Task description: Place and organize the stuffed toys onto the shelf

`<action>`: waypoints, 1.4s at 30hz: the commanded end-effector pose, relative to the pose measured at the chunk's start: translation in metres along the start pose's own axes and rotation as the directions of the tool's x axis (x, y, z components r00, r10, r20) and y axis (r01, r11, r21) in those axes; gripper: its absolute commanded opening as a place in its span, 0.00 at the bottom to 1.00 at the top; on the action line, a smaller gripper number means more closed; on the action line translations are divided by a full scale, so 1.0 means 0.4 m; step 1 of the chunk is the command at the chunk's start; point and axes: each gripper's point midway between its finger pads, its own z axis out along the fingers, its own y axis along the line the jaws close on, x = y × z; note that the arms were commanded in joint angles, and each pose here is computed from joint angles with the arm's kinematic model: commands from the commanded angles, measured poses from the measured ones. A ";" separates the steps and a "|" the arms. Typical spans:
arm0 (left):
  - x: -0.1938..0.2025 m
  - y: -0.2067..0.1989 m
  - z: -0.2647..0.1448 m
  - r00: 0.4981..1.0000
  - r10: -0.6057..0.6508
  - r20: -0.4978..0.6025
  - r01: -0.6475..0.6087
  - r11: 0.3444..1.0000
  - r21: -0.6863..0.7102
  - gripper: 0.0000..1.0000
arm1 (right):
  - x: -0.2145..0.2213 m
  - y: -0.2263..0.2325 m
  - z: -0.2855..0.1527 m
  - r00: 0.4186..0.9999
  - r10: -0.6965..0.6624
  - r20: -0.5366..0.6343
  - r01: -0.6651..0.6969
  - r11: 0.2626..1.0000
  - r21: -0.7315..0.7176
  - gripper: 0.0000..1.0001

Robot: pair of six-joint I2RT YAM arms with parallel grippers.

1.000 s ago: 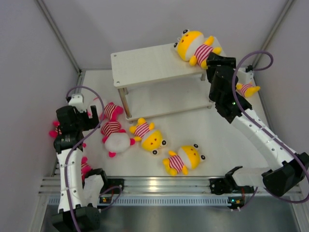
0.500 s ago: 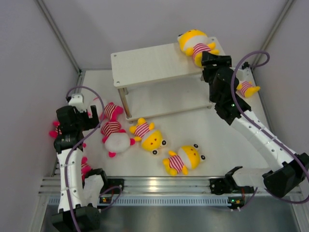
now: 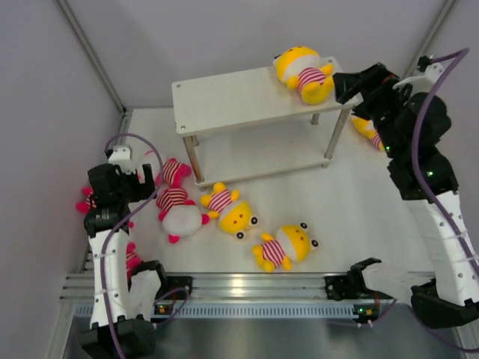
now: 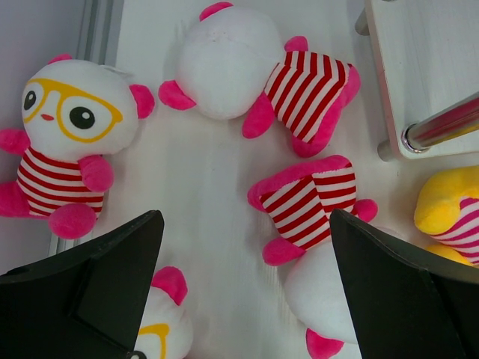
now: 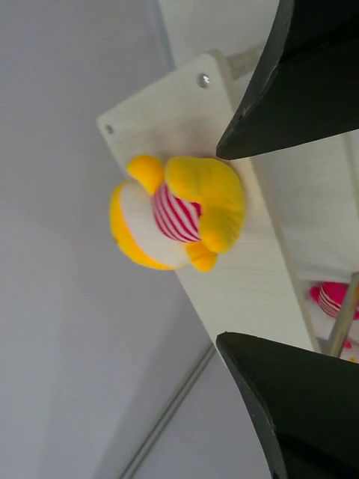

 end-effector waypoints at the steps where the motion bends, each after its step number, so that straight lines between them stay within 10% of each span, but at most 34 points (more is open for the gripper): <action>1: -0.019 -0.010 0.005 0.999 0.022 0.045 -0.023 0.999 0.030 0.99 | 0.016 -0.024 -0.056 0.935 -0.276 -0.223 0.259 0.960 -0.103 0.99; 12: -0.005 -0.015 0.008 0.999 0.030 0.035 -0.031 0.999 0.045 0.99 | -0.185 -0.645 0.132 0.992 0.111 -0.057 -0.085 0.937 0.340 0.95; 22: 0.025 0.001 0.026 1.000 0.016 -0.012 -0.015 0.999 0.044 0.99 | 0.106 -1.141 0.269 0.915 0.352 -0.199 -0.147 0.748 0.648 0.87; 33: 0.038 -0.004 0.079 0.995 0.046 -0.083 -0.035 0.991 0.131 0.99 | 0.304 -1.301 0.379 0.891 0.409 -0.196 -0.165 0.696 0.699 0.82; 42: 0.033 0.002 0.131 0.980 0.151 -0.126 -0.128 0.976 0.177 0.99 | 0.299 -1.322 0.375 0.913 0.386 -0.133 -0.186 0.684 0.705 0.10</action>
